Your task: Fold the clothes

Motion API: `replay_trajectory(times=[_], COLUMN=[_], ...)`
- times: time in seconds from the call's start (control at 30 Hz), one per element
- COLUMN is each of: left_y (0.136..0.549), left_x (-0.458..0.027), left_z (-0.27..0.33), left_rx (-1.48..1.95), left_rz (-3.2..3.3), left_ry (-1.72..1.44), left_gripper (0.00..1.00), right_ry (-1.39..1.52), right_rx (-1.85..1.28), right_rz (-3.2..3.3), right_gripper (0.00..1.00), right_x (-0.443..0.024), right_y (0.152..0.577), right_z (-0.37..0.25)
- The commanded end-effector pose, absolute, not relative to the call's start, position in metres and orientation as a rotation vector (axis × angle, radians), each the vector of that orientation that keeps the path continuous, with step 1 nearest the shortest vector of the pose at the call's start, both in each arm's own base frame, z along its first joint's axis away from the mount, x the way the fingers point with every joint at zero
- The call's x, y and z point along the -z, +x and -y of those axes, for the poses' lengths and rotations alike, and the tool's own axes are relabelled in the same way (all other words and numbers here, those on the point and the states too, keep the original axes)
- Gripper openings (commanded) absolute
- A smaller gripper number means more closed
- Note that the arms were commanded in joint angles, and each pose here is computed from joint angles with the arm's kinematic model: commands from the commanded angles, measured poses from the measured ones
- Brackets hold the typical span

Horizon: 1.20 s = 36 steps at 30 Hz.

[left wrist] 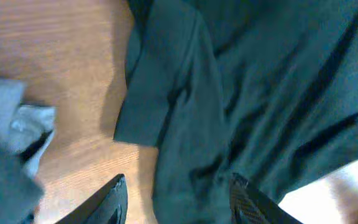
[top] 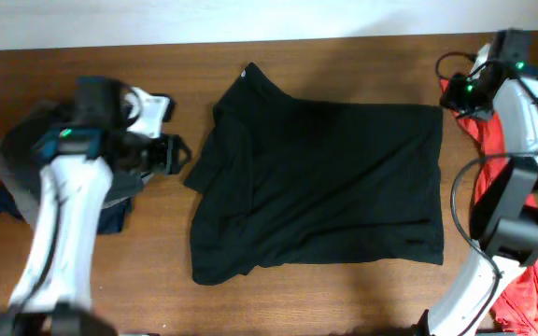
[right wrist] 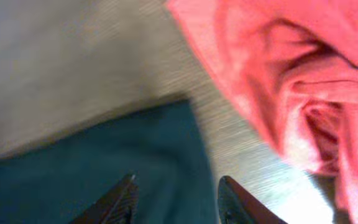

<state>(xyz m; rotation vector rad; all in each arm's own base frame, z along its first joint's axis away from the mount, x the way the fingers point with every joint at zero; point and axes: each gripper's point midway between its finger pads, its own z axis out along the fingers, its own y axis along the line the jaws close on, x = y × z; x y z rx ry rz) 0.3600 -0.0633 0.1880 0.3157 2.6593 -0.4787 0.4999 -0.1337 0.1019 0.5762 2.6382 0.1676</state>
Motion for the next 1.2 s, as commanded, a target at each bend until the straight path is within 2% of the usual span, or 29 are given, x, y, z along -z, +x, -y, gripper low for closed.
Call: replay_trajectory(times=[0.0,0.13,0.17,0.4,0.47,0.6,0.63,0.67,0.7,0.87,1.1,1.13,1.17], left_y=[0.382,0.406,0.413,0.412,0.409,0.406,0.406,0.406,0.404,0.395,0.386,0.389,0.393], left_x=[-0.134,-0.098,-0.083,-0.033,-0.019,-0.009,-0.009,-0.009,-0.009,-0.021,-0.05,-0.05,-0.052], left_z=[0.072,0.082,0.085,0.08,0.08,0.08,0.08,0.08,0.079,0.072,0.03,0.035,0.042], left_rx=[0.439,0.425,0.425,0.391,0.403,0.413,0.413,0.414,0.416,0.392,0.094,0.133,0.195], left_rz=[-2.739,-2.714,-2.709,-2.802,-2.832,-2.86,-2.859,-2.862,-2.869,-2.937,-3.027,-3.01,-2.985], left_ry=[0.449,0.572,0.613,0.673,0.68,0.678,0.678,0.678,0.677,0.622,0.452,0.452,0.455], left_gripper=[0.52,0.52,0.52,0.5,0.44,0.26,0.19,0.07,0.0,0.0,0.0,0.0,0.14], right_ry=[0.376,0.329,0.305,0.262,0.256,0.253,0.254,0.255,0.255,0.263,0.263,0.264,0.264], right_rx=[-0.333,-0.323,-0.314,-0.286,-0.281,-0.279,-0.279,-0.28,-0.28,-0.286,-0.287,-0.287,-0.287], right_rz=[-2.455,-2.356,-2.306,-2.198,-2.185,-2.177,-2.178,-2.18,-2.183,-2.201,-2.204,-2.205,-2.205], right_gripper=[0.48,0.5,0.53,0.56,0.56,0.57,0.57,0.57,0.57,0.57,0.57,0.57,0.57], right_x=[-0.222,-0.295,-0.327,-0.398,-0.407,-0.417,-0.418,-0.418,-0.417,-0.414,-0.413,-0.413,-0.413], right_y=[0.499,0.465,0.444,0.373,0.357,0.333,0.33,0.328,0.327,0.323,0.323,0.323,0.323], right_z=[0.101,0.087,0.079,0.056,0.051,0.043,0.042,0.042,0.041,0.04,0.04,0.04,0.04])
